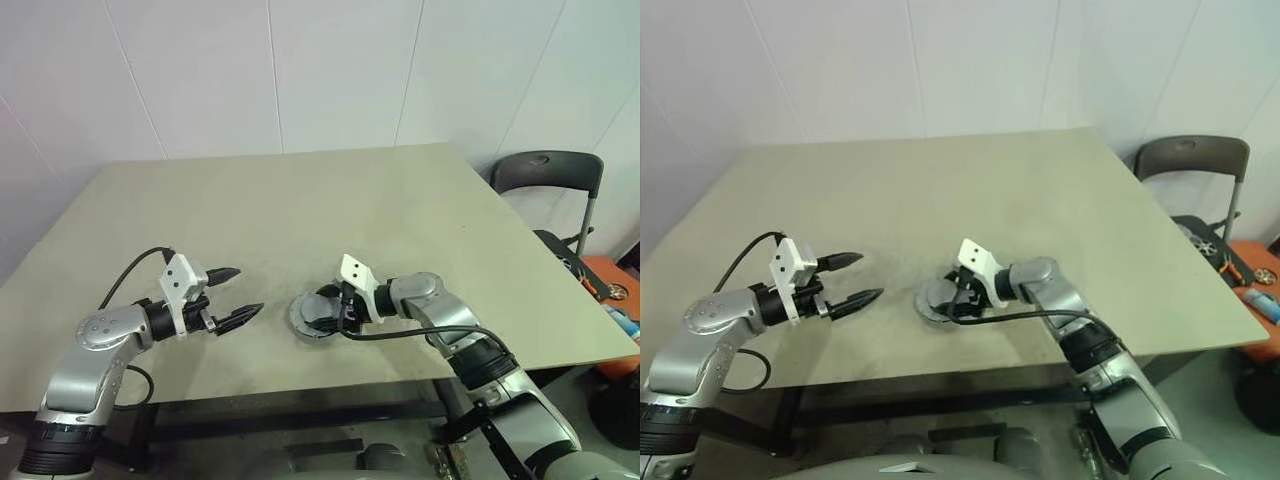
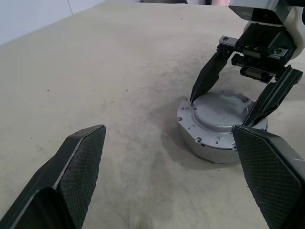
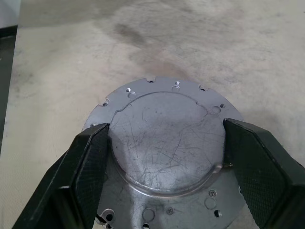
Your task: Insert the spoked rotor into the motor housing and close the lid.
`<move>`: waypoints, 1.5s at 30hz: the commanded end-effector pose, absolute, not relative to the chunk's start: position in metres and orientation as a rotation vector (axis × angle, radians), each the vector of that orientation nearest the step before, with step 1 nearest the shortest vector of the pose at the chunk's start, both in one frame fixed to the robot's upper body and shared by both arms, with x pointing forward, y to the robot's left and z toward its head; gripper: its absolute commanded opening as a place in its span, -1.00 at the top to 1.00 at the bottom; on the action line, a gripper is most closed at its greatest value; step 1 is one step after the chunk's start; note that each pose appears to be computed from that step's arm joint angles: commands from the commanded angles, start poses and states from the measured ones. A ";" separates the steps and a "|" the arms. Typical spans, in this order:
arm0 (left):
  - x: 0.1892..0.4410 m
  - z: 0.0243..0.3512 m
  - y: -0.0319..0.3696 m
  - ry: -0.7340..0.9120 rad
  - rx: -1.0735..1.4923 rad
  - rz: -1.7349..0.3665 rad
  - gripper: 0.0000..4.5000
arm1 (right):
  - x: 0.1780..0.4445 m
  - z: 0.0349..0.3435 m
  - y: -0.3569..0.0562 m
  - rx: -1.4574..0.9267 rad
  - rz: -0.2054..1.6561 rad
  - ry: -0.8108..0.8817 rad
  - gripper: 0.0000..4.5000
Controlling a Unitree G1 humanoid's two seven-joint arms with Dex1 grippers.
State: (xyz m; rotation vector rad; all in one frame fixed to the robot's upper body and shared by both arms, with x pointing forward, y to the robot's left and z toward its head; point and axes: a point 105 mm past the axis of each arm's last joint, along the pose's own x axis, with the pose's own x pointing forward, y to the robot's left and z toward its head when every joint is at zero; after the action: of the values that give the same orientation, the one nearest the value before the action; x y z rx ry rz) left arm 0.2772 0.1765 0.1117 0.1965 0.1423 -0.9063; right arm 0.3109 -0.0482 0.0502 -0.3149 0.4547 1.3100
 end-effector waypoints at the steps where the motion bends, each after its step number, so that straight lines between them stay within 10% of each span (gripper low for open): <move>1: 0.277 0.124 0.173 0.097 0.215 -0.913 -1.00 | 0.296 0.014 -0.064 -0.362 1.321 0.609 -0.52; 35: 0.293 0.118 0.171 0.195 0.069 -0.841 -1.00 | 0.300 0.014 -0.073 -0.383 1.340 0.617 -0.52; 45: 0.289 0.106 0.142 0.282 0.036 -0.938 0.34 | 0.300 0.014 -0.072 -0.385 1.344 0.617 -0.52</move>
State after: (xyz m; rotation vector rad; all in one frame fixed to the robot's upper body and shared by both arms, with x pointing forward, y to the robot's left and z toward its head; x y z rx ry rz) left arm 0.2884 0.1545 0.0955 0.0153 0.3151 -0.8938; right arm 0.3104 -0.0510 0.0570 -0.3561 0.4085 1.3846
